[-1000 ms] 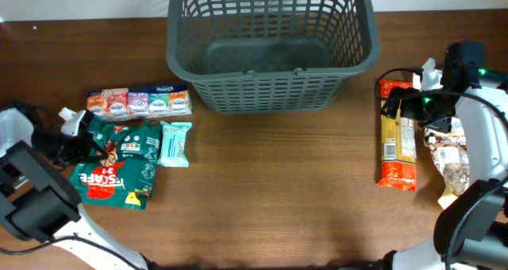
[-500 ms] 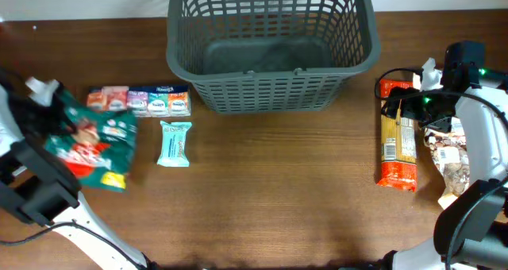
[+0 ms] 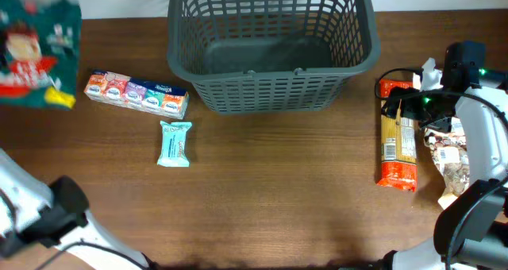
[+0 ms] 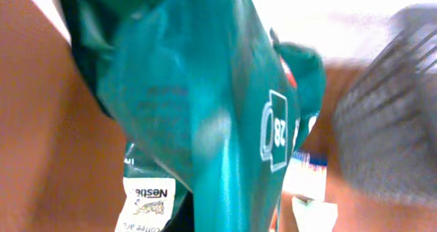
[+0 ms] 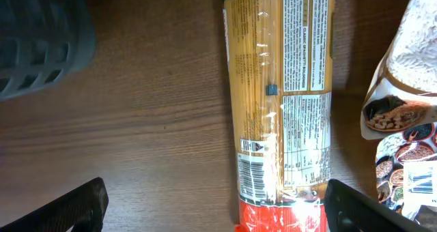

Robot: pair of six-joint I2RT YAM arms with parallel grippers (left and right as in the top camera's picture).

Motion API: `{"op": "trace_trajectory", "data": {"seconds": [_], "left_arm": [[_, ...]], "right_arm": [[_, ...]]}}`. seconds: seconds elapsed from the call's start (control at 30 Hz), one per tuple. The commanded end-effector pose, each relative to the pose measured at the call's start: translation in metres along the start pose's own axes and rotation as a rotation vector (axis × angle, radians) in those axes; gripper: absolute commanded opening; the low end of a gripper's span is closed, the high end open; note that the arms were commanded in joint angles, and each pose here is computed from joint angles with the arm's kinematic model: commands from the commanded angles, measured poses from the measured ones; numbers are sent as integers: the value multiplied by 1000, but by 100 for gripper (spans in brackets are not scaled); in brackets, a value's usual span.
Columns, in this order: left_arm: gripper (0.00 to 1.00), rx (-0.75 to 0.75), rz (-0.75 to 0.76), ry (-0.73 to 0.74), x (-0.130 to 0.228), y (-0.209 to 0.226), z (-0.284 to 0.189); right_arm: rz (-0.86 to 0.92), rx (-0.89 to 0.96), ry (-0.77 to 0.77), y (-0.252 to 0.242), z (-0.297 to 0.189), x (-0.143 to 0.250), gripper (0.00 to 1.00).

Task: Pack container

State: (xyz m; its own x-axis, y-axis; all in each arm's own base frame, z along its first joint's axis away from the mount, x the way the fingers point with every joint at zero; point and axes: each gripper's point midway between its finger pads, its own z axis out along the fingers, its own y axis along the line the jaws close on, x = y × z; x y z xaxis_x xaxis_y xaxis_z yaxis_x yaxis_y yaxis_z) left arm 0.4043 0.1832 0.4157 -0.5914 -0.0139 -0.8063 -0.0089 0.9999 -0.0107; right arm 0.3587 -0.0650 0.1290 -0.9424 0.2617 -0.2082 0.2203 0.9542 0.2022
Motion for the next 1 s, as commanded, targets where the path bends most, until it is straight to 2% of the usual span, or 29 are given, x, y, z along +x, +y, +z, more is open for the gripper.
{"op": "trace_trajectory", "data": {"seconds": [0.0, 0.13, 0.23, 0.33, 0.47, 0.8, 0.97], "left_arm": [[2, 116, 208, -337, -71, -92, -91], [2, 185, 350, -505, -104, -148, -123], [2, 299, 485, -592, -115, -192, -133], [2, 429, 643, -657, -117, -234, -131], [2, 523, 782, -676, -113, -272, -106], [2, 695, 787, -576, -99, -326, -8], [2, 746, 682, -476, -87, -331, 10]], "right_arm": [[1, -15, -21, 2, -4, -7, 99], [1, -15, -21, 2, -4, -7, 99], [1, -15, -21, 2, -4, -7, 99], [1, -15, -21, 2, -4, -7, 99], [1, -15, -21, 2, -4, -7, 99], [1, -15, -21, 2, -4, -7, 99], [1, -15, -21, 2, -4, -7, 99]]}}
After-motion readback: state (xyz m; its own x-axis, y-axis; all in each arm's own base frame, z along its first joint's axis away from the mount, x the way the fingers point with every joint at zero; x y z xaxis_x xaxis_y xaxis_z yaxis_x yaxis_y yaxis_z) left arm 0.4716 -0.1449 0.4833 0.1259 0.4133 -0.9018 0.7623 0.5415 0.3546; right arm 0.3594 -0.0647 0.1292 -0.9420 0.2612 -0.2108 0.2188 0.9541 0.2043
